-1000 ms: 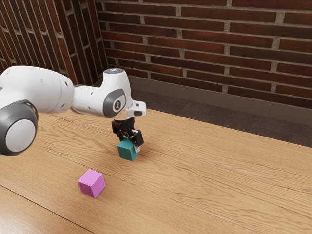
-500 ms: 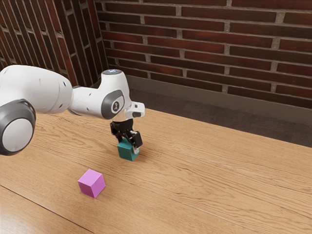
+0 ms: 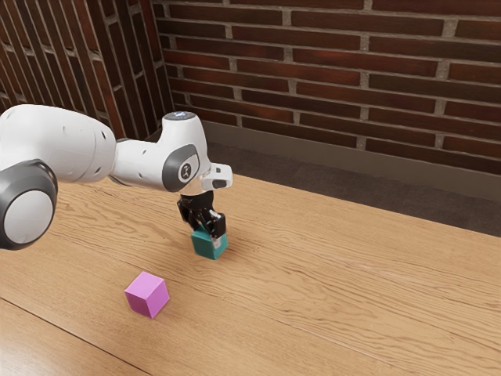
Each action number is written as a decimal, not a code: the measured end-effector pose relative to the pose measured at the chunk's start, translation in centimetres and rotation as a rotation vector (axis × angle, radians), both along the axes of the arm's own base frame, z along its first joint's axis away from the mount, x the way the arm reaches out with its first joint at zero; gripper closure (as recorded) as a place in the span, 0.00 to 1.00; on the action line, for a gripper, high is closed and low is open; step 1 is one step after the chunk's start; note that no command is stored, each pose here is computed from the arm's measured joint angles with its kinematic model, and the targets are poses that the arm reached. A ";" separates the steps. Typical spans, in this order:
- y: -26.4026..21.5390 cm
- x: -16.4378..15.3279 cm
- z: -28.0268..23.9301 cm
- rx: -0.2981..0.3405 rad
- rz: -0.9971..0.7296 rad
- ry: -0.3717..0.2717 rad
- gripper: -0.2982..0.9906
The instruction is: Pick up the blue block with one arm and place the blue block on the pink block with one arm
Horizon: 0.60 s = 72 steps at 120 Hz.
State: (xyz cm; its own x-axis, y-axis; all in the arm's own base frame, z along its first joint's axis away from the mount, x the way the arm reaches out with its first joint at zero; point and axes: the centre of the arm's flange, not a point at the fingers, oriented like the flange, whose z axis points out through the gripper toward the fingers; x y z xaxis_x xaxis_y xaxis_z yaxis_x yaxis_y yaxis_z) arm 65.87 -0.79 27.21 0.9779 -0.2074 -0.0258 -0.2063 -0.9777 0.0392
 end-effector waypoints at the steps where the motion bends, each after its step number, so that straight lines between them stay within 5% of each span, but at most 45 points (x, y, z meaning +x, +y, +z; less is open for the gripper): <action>1: 0.0 0.0 0.0 0.000 0.001 0.000 0.50; 72: 0.0 0.1 2.3 0.040 0.038 -0.036 0.57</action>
